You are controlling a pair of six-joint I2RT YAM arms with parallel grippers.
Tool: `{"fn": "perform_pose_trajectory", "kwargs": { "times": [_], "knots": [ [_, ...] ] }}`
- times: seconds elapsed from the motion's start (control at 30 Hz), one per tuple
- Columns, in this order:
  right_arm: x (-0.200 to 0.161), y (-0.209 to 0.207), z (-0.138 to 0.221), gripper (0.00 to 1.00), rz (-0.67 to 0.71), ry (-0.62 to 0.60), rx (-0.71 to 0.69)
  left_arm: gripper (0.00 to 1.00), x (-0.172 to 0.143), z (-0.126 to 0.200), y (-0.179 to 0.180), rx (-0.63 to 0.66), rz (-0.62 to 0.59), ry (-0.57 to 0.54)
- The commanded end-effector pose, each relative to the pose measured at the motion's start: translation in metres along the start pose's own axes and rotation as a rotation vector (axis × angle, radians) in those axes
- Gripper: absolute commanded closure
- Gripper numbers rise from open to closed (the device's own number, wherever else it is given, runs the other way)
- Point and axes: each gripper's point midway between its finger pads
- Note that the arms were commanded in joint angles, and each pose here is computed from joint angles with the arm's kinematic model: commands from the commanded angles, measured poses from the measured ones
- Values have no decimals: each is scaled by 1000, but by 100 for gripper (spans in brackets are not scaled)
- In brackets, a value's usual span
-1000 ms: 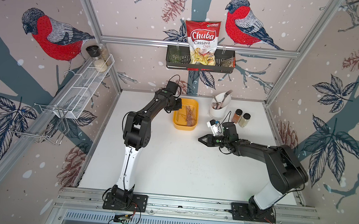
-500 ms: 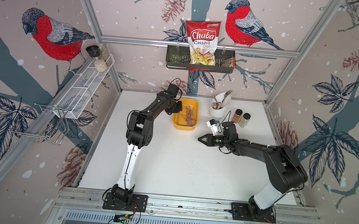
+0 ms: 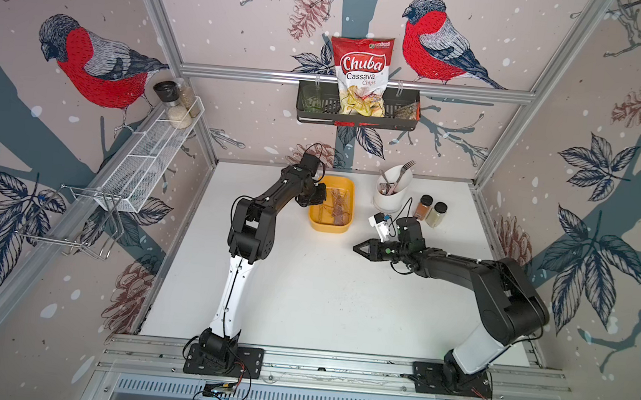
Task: Put the scattered rulers into the storage box
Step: Place the ruler in the storage box.
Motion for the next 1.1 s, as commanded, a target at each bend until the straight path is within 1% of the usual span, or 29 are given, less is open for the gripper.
{"fn": "perform_pose_trajectory", "kwargs": {
  "times": [0.0, 0.27, 0.3, 0.37, 0.43, 0.53, 0.7, 0.9, 1.07],
  "knots": [
    [4, 7, 0, 80, 8, -10, 27, 100, 2, -2, -4, -26, 11, -6],
    [5, 8, 0, 80, 10, -11, 30, 100, -2, -7, -2, -27, 14, 9],
    [5, 8, 0, 80, 10, -11, 30, 98, -2, -8, -3, -29, 15, 9],
    [5, 9, 1, 80, 10, -11, 30, 91, -2, -8, -3, -30, 16, 8],
    [5, 8, 1, 80, 10, -10, 29, 86, -1, -7, -4, -31, 17, 4],
    [6, 9, 2, 80, 14, -14, 27, 84, 3, -3, -6, -35, 21, -8],
    [6, 11, 4, 80, 17, -16, 25, 79, 13, 10, -10, -38, 18, -43],
    [7, 12, 5, 80, 19, -18, 22, 78, 31, 30, -17, -36, 11, -100],
    [10, 13, 8, 80, 27, -33, 6, 76, 47, 57, -19, 2, -13, -171]
  ]
}}
Point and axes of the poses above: each gripper's point midway between its finger pads, its own z axis back along the fingers, its own y axis along the line the jaws close on, x = y × z, and after that the axes turned 13 degrees about -z, right-handed
